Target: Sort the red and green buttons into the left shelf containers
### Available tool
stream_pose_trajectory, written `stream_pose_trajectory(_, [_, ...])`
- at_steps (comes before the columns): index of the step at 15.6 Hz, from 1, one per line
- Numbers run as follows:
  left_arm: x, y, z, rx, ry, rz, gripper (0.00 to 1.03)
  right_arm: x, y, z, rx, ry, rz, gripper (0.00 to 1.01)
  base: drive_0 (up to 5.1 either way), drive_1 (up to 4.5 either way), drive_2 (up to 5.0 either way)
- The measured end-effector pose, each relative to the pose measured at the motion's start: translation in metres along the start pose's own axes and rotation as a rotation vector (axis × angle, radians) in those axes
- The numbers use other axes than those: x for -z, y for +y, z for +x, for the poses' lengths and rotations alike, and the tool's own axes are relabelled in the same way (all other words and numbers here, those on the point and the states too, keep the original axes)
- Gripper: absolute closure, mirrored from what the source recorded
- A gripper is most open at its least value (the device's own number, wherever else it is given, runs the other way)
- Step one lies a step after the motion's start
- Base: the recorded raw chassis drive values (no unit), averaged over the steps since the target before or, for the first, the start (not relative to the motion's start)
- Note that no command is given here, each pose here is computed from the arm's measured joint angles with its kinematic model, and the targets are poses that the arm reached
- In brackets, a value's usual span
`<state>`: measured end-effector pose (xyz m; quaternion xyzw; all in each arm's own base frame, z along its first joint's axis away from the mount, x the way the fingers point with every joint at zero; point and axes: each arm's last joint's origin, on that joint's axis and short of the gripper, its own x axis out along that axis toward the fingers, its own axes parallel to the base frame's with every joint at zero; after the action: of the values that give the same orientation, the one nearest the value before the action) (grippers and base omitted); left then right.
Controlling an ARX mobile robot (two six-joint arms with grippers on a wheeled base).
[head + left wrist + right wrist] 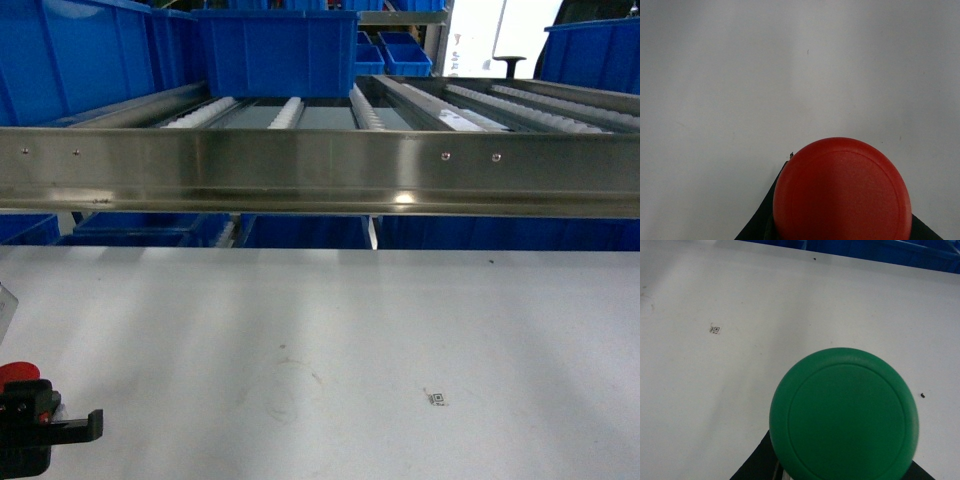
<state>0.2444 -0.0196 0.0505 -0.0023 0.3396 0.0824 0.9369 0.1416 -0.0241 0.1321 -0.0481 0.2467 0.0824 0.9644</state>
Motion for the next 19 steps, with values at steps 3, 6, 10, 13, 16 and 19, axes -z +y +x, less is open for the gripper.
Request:
stream_pose_trajectory(3, [-0.006, 0.004, -0.011, 0.034, -0.008, -0.003, 0.77, 0.000, 0.000, 0.000, 0.000, 0.000, 0.000, 0.75, 0.0, 0.00, 0.0])
stream_pose_trajectory(6, [-0.055, 0.017, -0.043, 0.118, -0.145, -0.039, 0.78, 0.000, 0.000, 0.000, 0.000, 0.000, 0.000, 0.75, 0.0, 0.00, 0.0])
stream_pose_trajectory(10, [-0.129, 0.035, -0.146, 0.248, -0.469, -0.034, 0.78, 0.000, 0.000, 0.000, 0.000, 0.000, 0.000, 0.75, 0.0, 0.00, 0.0])
stream_pose_trajectory(13, [-0.109, 0.015, -0.174, 0.229, -0.541, 0.041, 0.78, 0.000, 0.000, 0.000, 0.000, 0.000, 0.000, 0.75, 0.0, 0.00, 0.0])
stream_pose_trajectory(16, [-0.110, 0.015, -0.178, 0.232, -0.563, 0.064, 0.78, 0.000, 0.000, 0.000, 0.000, -0.002, -0.001, 0.75, 0.0, 0.00, 0.0])
stream_pose_trajectory(19, [-0.110, 0.015, -0.178, 0.232, -0.562, 0.065, 0.78, 0.000, 0.000, 0.000, 0.003, 0.004, 0.001, 0.75, 0.0, 0.00, 0.0])
